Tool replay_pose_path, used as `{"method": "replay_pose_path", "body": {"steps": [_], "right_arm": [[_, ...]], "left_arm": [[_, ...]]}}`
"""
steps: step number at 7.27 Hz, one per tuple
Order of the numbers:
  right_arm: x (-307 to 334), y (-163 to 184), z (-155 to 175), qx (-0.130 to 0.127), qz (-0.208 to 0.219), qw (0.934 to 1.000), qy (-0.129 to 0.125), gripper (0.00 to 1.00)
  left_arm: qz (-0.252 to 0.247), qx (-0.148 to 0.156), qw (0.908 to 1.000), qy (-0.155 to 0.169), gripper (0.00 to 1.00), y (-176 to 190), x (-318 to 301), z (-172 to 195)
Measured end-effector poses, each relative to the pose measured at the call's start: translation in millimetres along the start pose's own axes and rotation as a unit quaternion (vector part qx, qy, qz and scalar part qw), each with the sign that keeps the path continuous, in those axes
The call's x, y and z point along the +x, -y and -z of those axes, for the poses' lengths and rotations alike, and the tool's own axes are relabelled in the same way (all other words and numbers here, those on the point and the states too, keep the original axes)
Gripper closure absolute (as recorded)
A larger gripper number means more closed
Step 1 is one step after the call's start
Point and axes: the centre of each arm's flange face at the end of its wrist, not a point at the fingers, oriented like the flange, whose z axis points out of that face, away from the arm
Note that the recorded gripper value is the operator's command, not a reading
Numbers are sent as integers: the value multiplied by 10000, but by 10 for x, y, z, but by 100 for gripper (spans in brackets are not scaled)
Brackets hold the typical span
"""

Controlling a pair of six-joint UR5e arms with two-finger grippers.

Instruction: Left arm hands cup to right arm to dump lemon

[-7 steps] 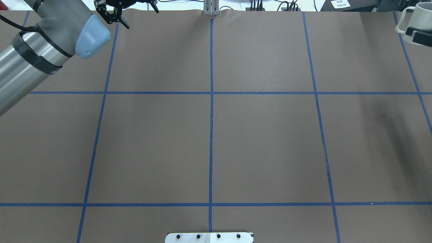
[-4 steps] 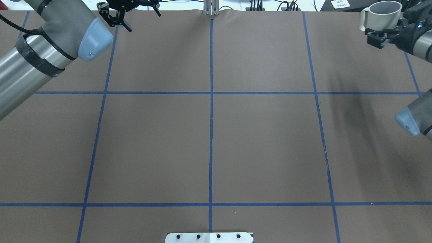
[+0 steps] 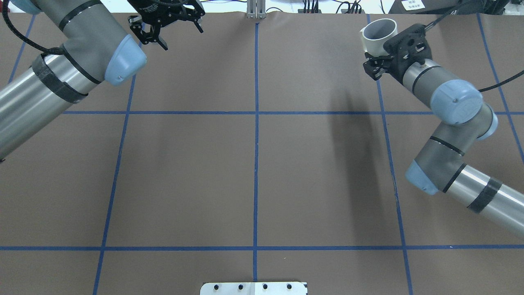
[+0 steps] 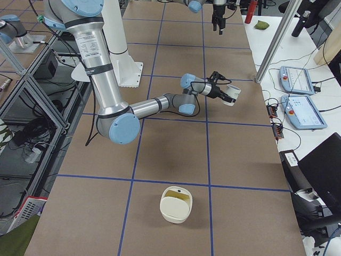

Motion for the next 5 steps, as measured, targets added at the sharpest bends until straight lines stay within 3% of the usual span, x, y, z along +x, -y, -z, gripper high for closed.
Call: {"method": "replay_pose_path", "body": {"steps": [3, 5], "right_arm": [[-1128, 814, 719, 204, 90, 9996, -164, 96], [-1634, 833, 948, 355, 168, 9988, -289, 96]], "left_arm": [[-133, -367, 9992, -75, 0, -328, 244, -162], [-178, -753, 9968, -195, 0, -466, 312, -159]]}}
